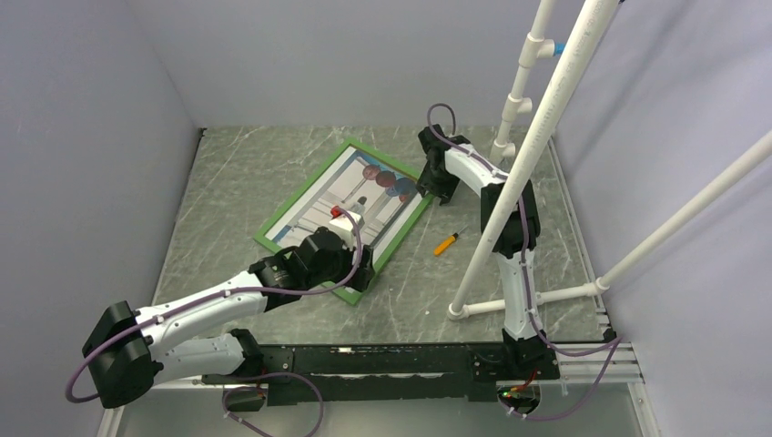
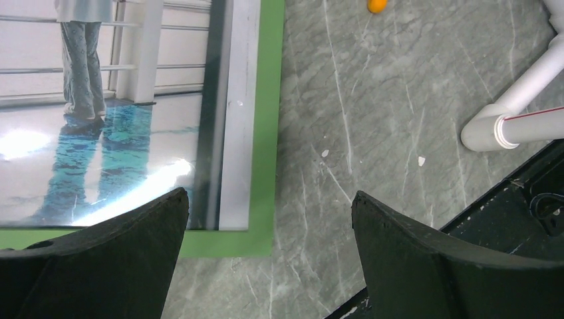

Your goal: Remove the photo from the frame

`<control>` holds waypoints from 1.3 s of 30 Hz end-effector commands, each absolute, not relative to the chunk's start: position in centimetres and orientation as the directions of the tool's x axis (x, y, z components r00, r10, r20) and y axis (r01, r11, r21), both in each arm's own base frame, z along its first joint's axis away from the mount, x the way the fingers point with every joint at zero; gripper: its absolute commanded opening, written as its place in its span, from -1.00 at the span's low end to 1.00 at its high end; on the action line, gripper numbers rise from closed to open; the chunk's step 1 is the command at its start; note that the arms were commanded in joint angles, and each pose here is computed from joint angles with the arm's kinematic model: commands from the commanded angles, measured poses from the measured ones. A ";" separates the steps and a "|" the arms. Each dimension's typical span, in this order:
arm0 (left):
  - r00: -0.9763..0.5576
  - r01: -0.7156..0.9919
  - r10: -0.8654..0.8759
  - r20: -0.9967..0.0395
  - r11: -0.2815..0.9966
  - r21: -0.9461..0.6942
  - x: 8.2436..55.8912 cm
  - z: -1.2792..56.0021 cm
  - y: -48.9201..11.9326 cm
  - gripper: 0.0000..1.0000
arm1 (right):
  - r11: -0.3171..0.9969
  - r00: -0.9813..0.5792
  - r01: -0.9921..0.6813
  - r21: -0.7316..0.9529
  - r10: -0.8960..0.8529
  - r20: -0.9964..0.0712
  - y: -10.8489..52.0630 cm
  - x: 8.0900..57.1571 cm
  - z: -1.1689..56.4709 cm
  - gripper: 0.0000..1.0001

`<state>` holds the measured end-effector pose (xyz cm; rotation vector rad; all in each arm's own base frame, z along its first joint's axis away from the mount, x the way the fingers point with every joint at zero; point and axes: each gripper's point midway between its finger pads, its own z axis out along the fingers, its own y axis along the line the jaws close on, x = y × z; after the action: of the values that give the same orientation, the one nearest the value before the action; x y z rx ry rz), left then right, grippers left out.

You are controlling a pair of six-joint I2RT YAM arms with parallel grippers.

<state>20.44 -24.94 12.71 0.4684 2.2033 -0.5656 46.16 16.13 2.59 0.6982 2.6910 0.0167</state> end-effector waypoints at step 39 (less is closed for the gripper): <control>-0.327 0.413 0.759 -0.562 0.650 0.638 28.9 6.9 -32.3 0.92 | 0.804 -0.803 0.516 0.295 0.574 -0.158 19.7 44.4 11.3 -1.00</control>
<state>27.55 -33.12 6.44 0.8809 2.0417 0.3118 44.03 17.54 4.69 0.8434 2.8243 0.1230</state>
